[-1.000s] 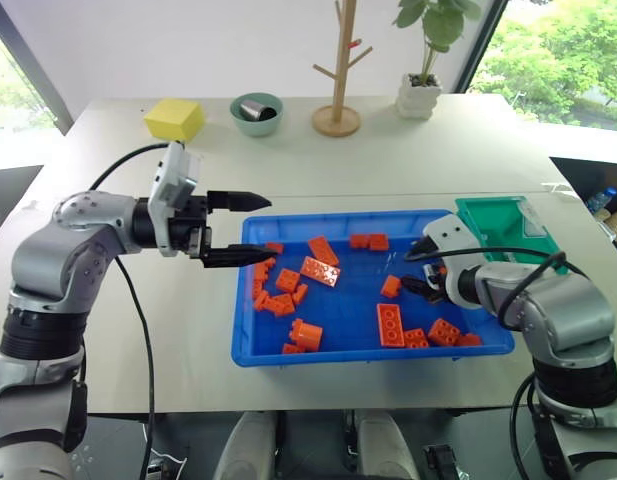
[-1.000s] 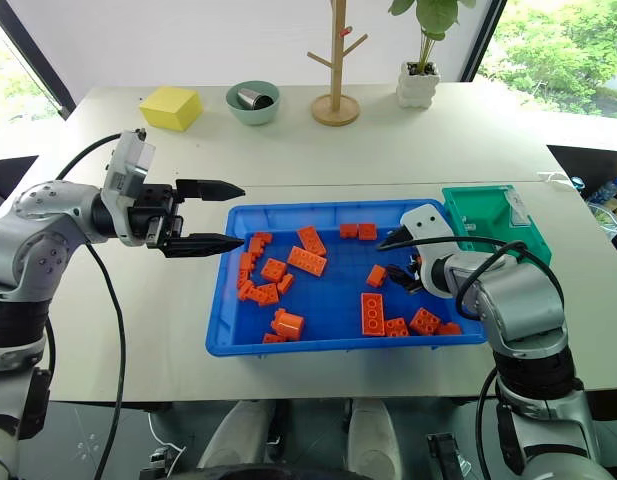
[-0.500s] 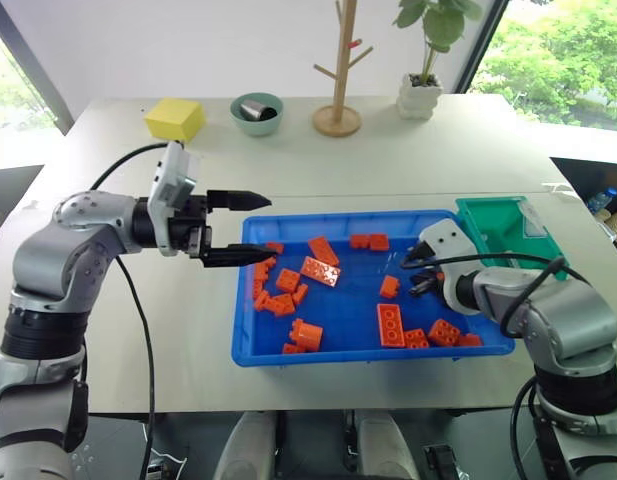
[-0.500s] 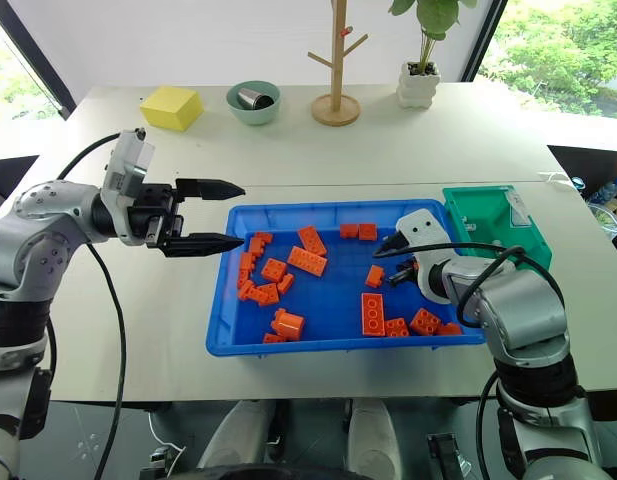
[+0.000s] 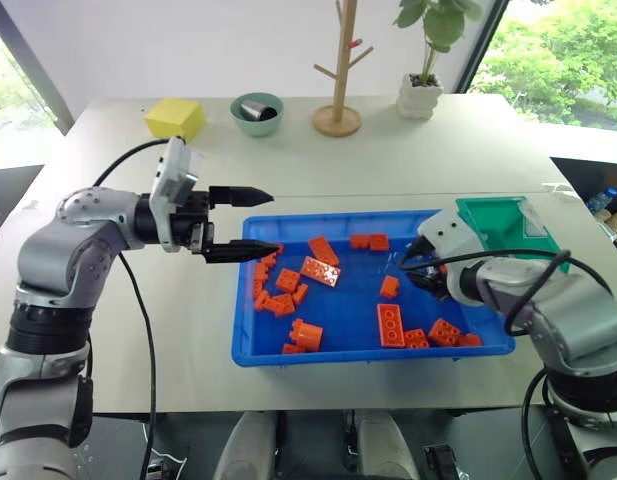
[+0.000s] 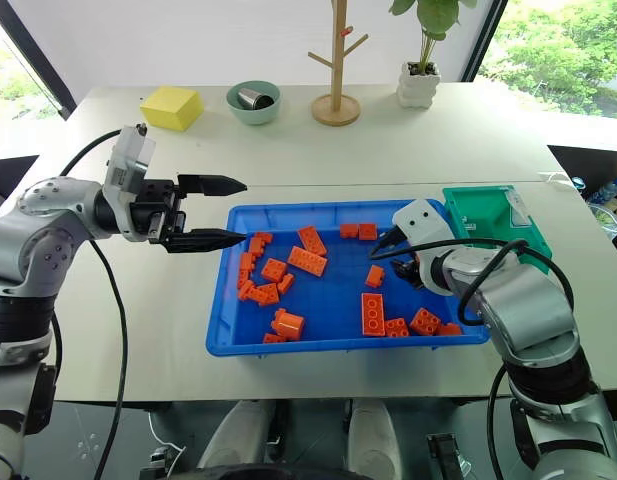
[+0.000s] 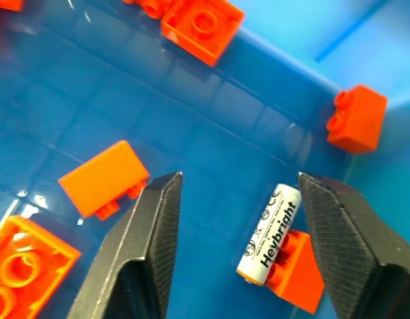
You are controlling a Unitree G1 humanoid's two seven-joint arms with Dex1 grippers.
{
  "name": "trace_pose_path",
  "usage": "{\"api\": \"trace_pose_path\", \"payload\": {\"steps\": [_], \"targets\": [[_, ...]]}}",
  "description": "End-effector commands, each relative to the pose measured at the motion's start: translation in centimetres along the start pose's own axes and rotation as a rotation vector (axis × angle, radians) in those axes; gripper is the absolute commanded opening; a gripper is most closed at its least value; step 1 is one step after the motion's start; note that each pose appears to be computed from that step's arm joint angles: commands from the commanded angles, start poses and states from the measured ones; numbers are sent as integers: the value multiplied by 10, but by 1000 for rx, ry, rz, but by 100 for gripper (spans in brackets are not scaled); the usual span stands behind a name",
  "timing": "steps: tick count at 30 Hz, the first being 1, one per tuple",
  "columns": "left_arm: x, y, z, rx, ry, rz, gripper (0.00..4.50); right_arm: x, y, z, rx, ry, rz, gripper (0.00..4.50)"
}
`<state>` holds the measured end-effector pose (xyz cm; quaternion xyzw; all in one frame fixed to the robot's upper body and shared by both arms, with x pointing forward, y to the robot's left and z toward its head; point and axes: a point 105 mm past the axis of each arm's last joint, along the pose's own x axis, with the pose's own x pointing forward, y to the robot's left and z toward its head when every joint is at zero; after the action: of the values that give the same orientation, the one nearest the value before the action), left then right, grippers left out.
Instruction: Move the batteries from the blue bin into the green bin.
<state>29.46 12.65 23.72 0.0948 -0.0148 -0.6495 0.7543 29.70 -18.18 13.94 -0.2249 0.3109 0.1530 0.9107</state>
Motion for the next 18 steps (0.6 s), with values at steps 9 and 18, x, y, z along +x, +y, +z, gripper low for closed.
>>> {"api": "trace_pose_path", "payload": {"steps": [9,18], "targets": [[4,1,14,48,-20,-17,450,4,-3,-21,50,50,-64,292],[5,3,17,58,-26,-15,450,12,-8,-28,112,90,-75,292]]}}
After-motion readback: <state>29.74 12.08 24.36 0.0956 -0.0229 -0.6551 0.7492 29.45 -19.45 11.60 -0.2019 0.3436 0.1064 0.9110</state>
